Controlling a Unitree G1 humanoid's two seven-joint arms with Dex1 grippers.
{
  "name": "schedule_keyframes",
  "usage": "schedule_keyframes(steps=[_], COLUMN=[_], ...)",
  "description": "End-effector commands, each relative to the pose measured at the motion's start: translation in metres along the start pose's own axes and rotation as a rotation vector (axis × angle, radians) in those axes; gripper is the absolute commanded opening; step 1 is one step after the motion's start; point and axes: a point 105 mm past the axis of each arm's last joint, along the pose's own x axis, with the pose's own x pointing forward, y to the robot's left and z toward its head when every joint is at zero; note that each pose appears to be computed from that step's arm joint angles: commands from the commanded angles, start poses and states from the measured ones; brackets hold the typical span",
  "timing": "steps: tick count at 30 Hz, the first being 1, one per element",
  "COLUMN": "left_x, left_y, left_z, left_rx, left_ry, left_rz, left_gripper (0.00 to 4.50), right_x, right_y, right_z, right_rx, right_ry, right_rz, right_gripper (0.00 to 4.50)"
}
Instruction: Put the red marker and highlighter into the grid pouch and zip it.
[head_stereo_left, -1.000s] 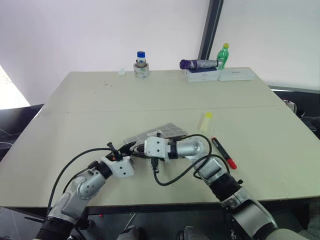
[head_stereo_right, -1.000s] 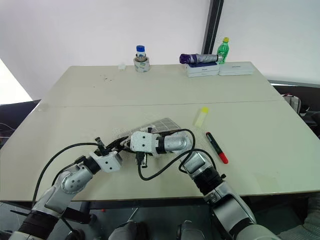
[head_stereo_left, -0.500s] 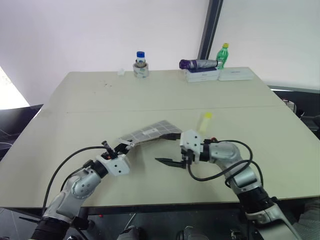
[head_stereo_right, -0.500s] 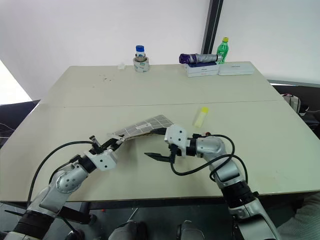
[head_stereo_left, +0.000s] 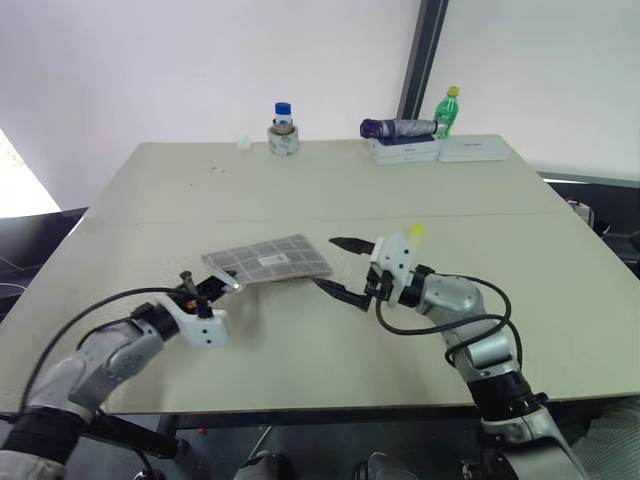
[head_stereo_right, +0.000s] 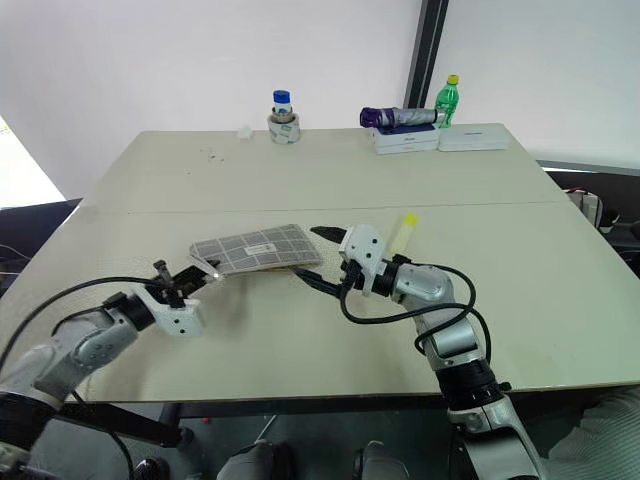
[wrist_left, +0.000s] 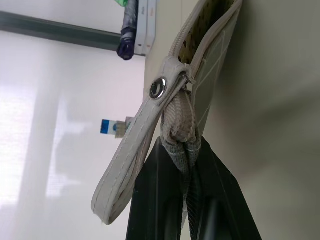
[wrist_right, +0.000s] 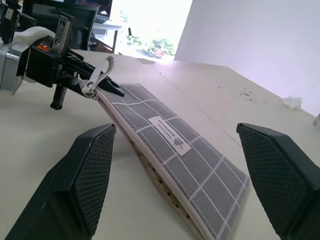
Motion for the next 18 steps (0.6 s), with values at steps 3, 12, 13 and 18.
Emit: schedule_keyframes(steps=[3,12,13,18], left_x=[-0.006,0.005,0.004,0.015], left_y=[0.014,0.017,0.031,0.028], left_z=[-0.003,0.018,-0.004,0.015], left_rx=[0.066,0.0,-0.05,-0.086], left_ry=[0.006,-0.031,0.084,0.0], left_rz=[0.05,0.125,0.213,0.195], left_gripper=[0.0,0.0,0.0,0.0], right_x=[0.005,0.004,0.003,0.004], right_y=[-0.001,-0.009,-0.009,-0.008], right_z=[0.011,0.011,0.01,0.008], right_rx=[-0.031,-0.034,-0.035,-0.04], right_ry=[-0.045,-0.043,-0.039,-0.034], right_rz=[0.007,-0.015,-0.016,-0.018], right_gripper=[4.02,4.02,4.02,4.02])
